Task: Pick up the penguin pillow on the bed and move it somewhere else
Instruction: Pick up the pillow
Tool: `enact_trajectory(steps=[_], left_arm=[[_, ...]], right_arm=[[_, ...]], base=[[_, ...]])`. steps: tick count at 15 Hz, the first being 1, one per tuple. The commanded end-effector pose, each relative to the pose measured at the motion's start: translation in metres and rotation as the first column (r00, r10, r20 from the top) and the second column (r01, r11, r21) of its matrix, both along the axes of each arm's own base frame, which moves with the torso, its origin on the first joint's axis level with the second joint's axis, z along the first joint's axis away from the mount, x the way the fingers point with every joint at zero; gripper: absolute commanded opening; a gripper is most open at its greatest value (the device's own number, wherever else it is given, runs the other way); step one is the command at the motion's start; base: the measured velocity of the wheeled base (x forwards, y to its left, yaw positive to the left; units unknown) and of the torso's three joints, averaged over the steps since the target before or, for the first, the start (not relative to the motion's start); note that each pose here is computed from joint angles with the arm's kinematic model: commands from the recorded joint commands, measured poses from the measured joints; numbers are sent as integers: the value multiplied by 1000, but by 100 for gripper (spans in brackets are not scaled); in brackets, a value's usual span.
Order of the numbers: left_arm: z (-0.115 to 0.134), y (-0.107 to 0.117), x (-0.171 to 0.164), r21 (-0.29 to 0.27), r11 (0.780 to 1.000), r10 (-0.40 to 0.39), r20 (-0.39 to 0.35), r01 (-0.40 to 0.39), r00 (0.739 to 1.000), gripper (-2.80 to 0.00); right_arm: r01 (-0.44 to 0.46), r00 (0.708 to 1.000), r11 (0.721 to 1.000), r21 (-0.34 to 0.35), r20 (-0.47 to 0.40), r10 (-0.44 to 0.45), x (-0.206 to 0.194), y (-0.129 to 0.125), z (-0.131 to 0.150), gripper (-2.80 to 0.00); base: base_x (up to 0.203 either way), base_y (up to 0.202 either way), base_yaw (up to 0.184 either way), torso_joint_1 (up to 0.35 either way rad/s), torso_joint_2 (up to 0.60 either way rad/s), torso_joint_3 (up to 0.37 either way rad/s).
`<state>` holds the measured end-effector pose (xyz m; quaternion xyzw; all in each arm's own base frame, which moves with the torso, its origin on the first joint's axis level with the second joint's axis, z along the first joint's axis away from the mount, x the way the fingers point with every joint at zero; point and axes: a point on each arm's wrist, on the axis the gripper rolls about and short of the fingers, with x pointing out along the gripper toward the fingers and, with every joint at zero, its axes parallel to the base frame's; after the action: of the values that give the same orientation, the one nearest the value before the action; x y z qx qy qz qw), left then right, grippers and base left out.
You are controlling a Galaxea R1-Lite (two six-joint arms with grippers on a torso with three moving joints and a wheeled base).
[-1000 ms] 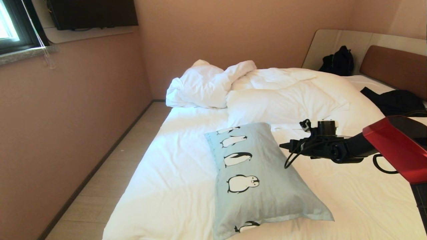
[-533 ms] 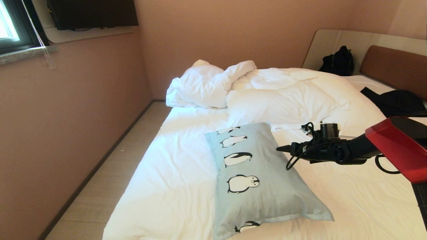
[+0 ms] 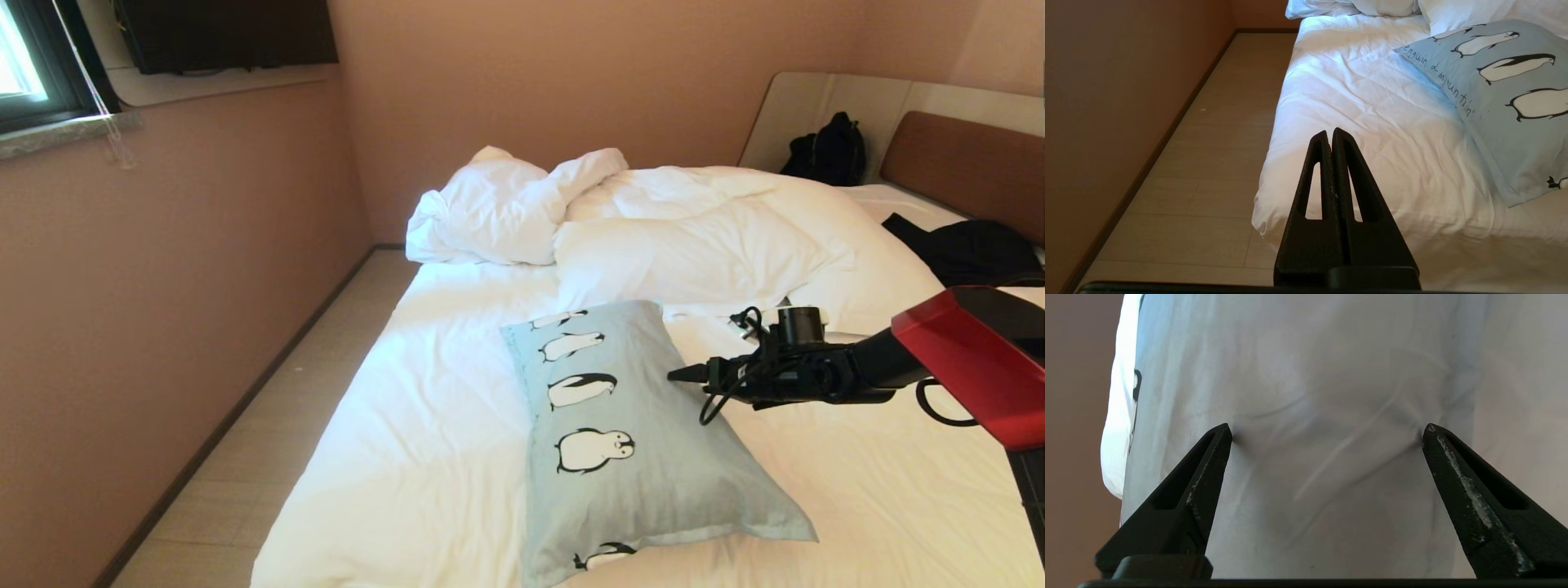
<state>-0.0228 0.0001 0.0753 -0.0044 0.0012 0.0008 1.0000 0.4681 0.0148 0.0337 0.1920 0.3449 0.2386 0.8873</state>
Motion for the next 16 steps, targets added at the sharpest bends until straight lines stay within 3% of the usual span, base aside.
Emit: enact_trajectory(steps=[1, 8, 10, 16], left_arm=[[0, 0, 0, 0, 1000, 0, -1, 0, 1000, -280], [0, 0, 0, 0, 1000, 0, -1, 0, 1000, -280], [-1, 0, 0, 0, 1000, 0, -2, 0, 1000, -280], [0, 0, 0, 0, 1000, 0, -2, 0, 1000, -280]], right_arm=[[-30, 1000, 1000, 1, -8, 30, -4, 13, 2, 0], [-94, 995, 995, -30, -23, 93, -10, 40, -4, 0], [-110, 992, 993, -34, -61, 107, -13, 49, -5, 0], [-82, 991, 983, -166, -117, 63, -18, 90, -13, 0]], base=[[0, 0, 0, 0, 0, 0], [0, 0, 0, 0, 0, 0], [0, 0, 0, 0, 0, 0], [0, 0, 0, 0, 0, 0]])
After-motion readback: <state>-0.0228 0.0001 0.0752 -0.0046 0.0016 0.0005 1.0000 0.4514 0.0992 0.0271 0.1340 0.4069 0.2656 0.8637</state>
